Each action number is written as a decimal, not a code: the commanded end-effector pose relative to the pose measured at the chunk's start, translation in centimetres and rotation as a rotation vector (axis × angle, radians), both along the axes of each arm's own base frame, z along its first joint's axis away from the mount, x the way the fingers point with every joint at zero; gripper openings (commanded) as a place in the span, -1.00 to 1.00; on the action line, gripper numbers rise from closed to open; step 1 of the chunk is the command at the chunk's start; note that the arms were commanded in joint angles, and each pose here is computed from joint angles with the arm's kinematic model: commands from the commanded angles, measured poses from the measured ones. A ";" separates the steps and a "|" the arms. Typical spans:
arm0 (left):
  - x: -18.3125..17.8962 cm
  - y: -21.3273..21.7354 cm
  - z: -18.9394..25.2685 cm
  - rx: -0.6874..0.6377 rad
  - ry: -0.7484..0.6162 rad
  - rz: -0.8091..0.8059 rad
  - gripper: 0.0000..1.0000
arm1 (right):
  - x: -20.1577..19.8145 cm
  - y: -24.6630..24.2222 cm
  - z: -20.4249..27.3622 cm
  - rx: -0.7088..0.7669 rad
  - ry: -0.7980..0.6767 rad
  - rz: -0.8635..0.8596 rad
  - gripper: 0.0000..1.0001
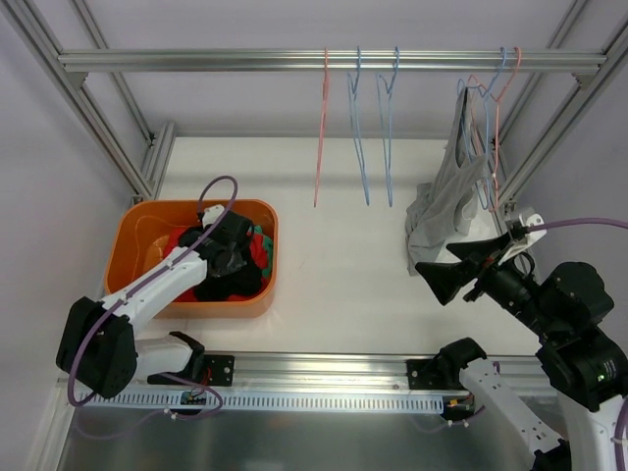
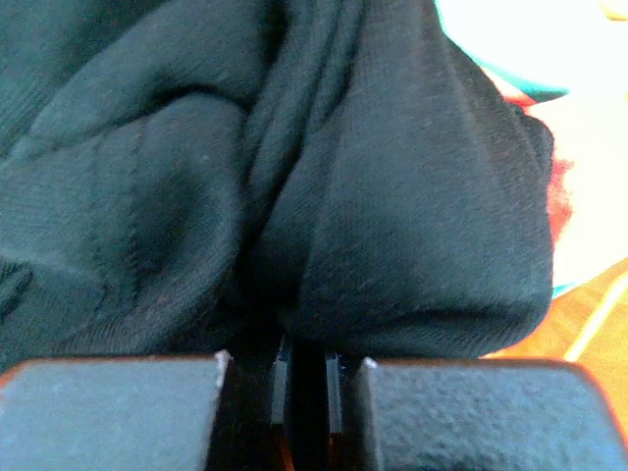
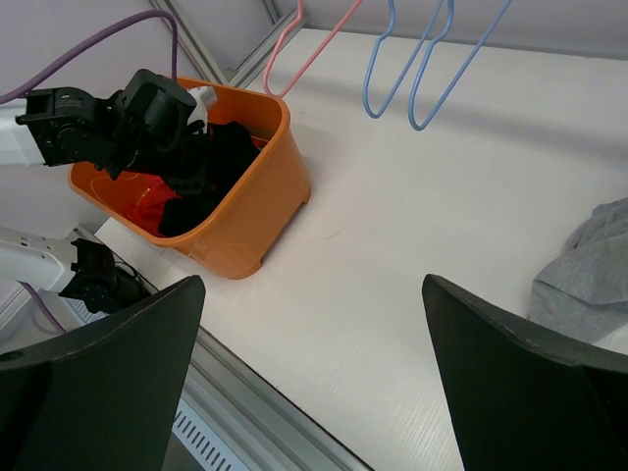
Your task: Remove the tank top from the hanger
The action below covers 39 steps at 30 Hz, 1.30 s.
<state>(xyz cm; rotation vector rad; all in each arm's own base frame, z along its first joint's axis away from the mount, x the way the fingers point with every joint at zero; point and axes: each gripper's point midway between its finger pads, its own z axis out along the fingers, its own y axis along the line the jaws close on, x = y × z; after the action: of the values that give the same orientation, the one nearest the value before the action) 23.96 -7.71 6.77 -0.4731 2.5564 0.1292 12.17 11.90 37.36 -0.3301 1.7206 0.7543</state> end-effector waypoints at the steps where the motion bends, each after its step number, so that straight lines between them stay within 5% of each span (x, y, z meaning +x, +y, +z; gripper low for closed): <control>1: -2.0 -1.5 -3.1 -0.133 0.074 0.050 -1.00 | 0.0 -0.3 2.4 0.030 -0.058 -0.017 0.99; 3: -1.4 -1.6 -0.5 -0.172 -0.022 0.041 -0.97 | 0.4 -0.9 2.7 -0.007 -0.055 -0.052 0.99; 4: -1.6 -1.2 0.4 -0.164 -0.041 0.036 -0.79 | 0.6 -1.3 2.9 -0.026 -0.053 -0.071 0.99; 5: -1.0 -1.5 2.5 -0.185 -0.096 0.024 -0.51 | 0.5 -2.0 4.2 -0.038 -0.075 -0.099 0.99; 6: -0.8 -1.4 4.9 -0.213 -0.168 0.010 0.13 | 0.8 -2.7 3.6 -0.079 -0.041 -0.136 0.99; 10: -1.2 -0.5 13.1 -0.208 -0.299 -0.060 0.97 | 4.4 -5.4 4.2 -0.221 0.006 -0.325 0.99; 16: -4.1 -0.3 20.9 -0.251 -0.434 -0.224 0.97 | 9.5 -8.5 7.6 -0.404 -0.019 -0.535 0.99; 21: -8.3 -3.2 24.3 -0.410 -0.522 -0.517 0.97 | 16.4 -10.0 7.2 -0.505 0.072 -0.601 0.62; 33: -12.1 -3.9 22.4 -0.482 -0.546 -0.653 0.97 | 23.9 -10.7 5.3 -0.527 0.160 -0.607 0.02; 37: -12.3 -3.9 22.3 -0.487 -0.549 -0.662 0.97 | 25.0 -10.4 4.7 -0.508 0.173 -0.599 -0.59; 39: -12.3 -3.9 22.4 -0.488 -0.550 -0.666 0.97 | 25.3 -10.1 4.9 -0.479 0.164 -0.604 -0.75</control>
<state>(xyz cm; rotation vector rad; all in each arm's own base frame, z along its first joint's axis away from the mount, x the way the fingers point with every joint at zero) 11.86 -11.29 28.71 0.1375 2.0690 -0.7430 36.81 1.39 39.75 -0.0769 2.0974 -0.1215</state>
